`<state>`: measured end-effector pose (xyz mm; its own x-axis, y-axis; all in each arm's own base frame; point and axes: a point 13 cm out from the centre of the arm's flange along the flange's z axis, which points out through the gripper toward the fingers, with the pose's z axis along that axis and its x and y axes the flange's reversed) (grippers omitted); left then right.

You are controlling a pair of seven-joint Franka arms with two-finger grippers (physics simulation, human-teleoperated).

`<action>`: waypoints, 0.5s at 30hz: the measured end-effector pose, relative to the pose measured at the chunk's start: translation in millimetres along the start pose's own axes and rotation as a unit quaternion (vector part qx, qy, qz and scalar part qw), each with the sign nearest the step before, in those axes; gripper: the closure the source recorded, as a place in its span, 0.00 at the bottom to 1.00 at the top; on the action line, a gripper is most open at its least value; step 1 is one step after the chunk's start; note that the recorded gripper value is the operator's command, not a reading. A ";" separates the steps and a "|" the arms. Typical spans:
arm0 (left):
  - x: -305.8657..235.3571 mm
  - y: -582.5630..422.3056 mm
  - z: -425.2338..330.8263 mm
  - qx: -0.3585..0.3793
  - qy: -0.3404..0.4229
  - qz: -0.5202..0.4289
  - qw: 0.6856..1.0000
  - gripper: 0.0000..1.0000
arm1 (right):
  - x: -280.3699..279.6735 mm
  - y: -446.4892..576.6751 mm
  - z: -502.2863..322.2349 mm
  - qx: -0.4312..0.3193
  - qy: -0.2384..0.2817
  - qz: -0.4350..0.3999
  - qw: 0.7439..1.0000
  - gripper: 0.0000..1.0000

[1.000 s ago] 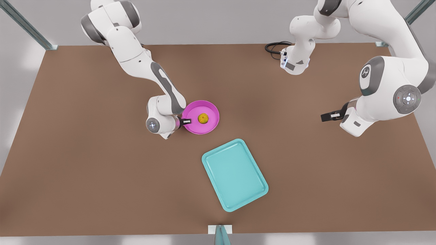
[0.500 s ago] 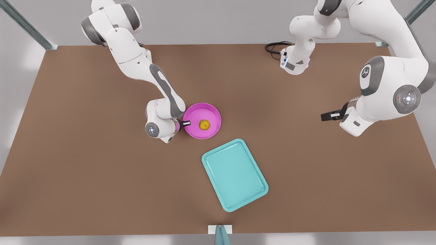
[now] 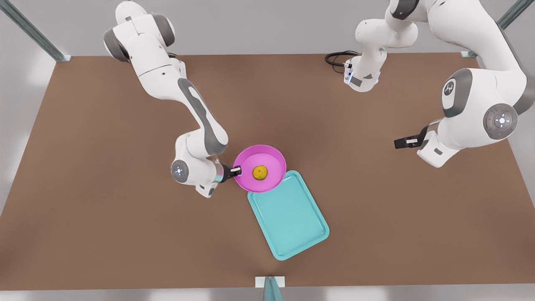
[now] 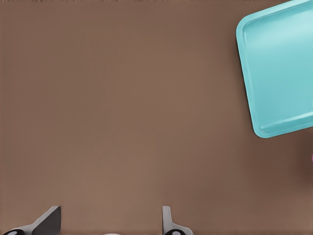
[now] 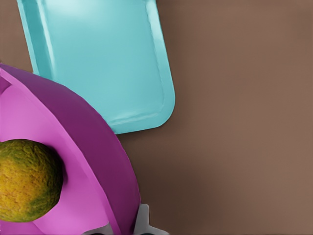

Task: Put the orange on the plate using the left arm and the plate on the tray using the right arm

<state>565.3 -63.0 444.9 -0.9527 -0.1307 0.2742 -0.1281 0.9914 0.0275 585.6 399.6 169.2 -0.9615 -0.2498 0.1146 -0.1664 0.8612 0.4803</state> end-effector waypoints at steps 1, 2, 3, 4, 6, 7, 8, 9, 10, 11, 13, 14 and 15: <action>0.0 -0.1 0.0 0.000 0.000 0.000 1.000 0.00 | -15.4 5.8 -1.7 -0.004 -0.011 -0.003 1.000 0.79; 0.0 0.2 0.0 0.000 0.000 0.000 1.000 0.00 | -30.8 11.2 -2.2 -0.007 -0.021 -0.006 1.000 0.79; -0.3 0.4 0.3 0.000 0.000 0.000 1.000 0.00 | -45.3 14.5 0.3 -0.009 -0.031 -0.007 0.999 0.79; -0.4 0.5 0.5 0.000 0.000 0.000 1.000 0.00 | -57.5 14.8 5.0 -0.011 -0.039 -0.006 0.999 0.79; -0.5 0.5 0.7 0.000 0.001 0.000 1.000 0.00 | -77.4 12.1 16.2 -0.013 -0.053 0.001 0.999 0.79; -0.5 0.5 0.7 0.000 0.001 0.001 1.000 0.00 | -87.1 11.3 20.6 -0.014 -0.062 0.004 0.998 0.79; -0.6 0.6 0.8 0.000 0.001 0.001 1.000 0.00 | -97.4 12.1 23.4 -0.016 -0.071 0.006 0.997 0.79; -0.5 0.4 0.8 0.000 0.001 0.001 1.000 0.00 | -105.8 12.9 25.7 -0.018 -0.080 0.009 0.997 0.79; -0.3 0.1 0.6 0.000 0.001 0.001 1.000 0.00 | -112.2 12.8 29.3 -0.019 -0.087 0.013 0.996 0.79; -0.1 -0.2 0.3 0.000 0.000 0.002 1.000 0.00 | -116.7 10.5 34.2 -0.020 -0.091 0.019 0.995 0.79; 0.1 -0.1 0.1 0.000 0.000 0.002 1.000 0.00 | -123.8 6.8 42.2 -0.021 -0.101 0.030 0.994 0.79; 0.1 0.0 0.1 0.000 0.000 0.002 1.000 0.00 | -125.3 6.2 46.9 -0.021 -0.103 0.035 0.994 0.79; 0.1 0.2 0.2 0.000 0.001 0.002 1.000 0.00 | -124.9 6.8 56.1 -0.021 -0.103 0.039 0.994 0.79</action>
<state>565.2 -62.8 444.8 -0.9529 -0.1272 0.2753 -0.1248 0.9918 0.0266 692.3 461.4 109.4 -0.9962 -0.0835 -0.0257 -0.0849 0.8538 0.5136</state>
